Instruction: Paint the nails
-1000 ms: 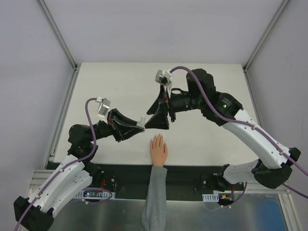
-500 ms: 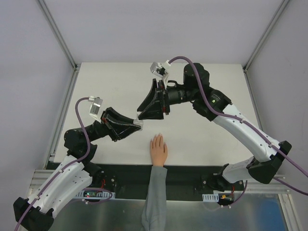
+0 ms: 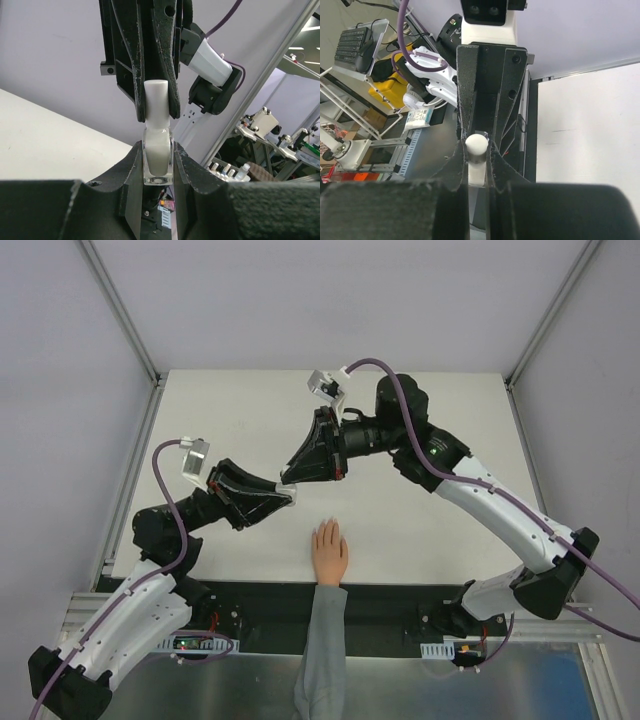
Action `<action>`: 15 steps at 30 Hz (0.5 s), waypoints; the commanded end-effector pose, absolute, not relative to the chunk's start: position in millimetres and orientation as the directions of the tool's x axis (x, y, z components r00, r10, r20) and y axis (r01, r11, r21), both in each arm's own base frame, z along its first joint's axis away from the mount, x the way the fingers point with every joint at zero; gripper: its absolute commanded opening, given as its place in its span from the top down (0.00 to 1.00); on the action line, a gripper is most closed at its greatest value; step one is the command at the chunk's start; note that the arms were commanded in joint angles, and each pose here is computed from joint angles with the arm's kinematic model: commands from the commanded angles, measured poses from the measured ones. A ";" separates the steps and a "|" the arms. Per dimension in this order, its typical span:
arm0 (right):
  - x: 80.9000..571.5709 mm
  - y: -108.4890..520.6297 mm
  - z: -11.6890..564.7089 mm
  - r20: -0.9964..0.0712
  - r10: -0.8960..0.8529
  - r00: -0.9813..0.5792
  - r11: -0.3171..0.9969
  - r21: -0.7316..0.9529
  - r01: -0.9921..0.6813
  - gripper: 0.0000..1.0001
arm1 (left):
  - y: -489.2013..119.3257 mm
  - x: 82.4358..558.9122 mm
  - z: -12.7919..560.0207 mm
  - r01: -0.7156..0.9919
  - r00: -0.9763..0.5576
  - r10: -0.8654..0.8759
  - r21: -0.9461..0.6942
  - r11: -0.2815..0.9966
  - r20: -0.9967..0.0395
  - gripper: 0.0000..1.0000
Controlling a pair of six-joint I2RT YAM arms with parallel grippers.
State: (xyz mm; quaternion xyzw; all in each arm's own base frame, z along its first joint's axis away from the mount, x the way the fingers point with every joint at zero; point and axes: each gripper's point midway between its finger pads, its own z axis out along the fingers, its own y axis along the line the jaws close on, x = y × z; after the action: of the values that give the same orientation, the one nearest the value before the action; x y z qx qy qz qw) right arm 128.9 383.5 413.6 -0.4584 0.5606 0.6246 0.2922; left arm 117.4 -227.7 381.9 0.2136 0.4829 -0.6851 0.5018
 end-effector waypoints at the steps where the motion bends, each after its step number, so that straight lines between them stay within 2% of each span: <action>1: 124.8 385.3 411.4 -0.906 -0.120 -0.405 -0.188 0.422 -0.887 0.99 | -212.5 109.8 424.9 0.955 -0.228 -0.598 -0.297 0.017 -0.768 1.00; 4: 135.2 394.0 392.2 -0.889 -0.097 -0.447 -0.041 0.452 -0.891 0.99 | -205.9 127.8 424.1 0.953 -0.105 -0.615 -0.256 0.163 -0.781 1.00; 5: 158.6 390.8 380.9 -0.889 -0.063 -0.453 0.165 0.438 -0.883 0.99 | -204.4 135.4 422.1 0.951 -0.017 -0.593 -0.195 0.238 -0.805 1.00; 6: 149.1 394.1 370.4 -0.890 -0.078 -0.450 0.282 0.413 -0.866 0.99 | -202.7 139.4 424.5 0.944 0.022 -0.580 -0.173 0.280 -0.815 1.00; 7: 196.0 368.7 360.9 -0.913 0.015 -0.408 0.638 0.323 -0.699 0.99 | -200.4 154.8 417.4 0.915 0.024 -0.566 -0.210 0.345 -0.824 1.00; 8: 173.3 365.1 347.0 -0.896 0.007 -0.443 0.701 0.320 -0.638 0.99 | -198.5 161.8 416.2 0.903 0.078 -0.546 -0.174 0.394 -0.834 1.00; 10: 177.3 355.4 342.0 -0.907 0.068 -0.416 0.785 0.306 -0.539 0.99 | -195.7 174.8 410.9 0.876 0.102 -0.538 -0.180 0.447 -0.837 1.00; 15: 177.8 364.1 354.3 -0.931 -0.005 -0.365 0.793 0.219 -0.568 0.99 | -201.1 177.6 397.4 0.878 0.065 -0.514 -0.195 0.437 -0.855 1.00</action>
State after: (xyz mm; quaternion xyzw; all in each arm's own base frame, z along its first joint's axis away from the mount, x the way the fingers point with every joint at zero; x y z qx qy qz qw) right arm 158.0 384.7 395.6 -0.1982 0.7293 0.3940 0.5231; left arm 156.7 -220.0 362.1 0.2281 0.5085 -0.5499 0.6221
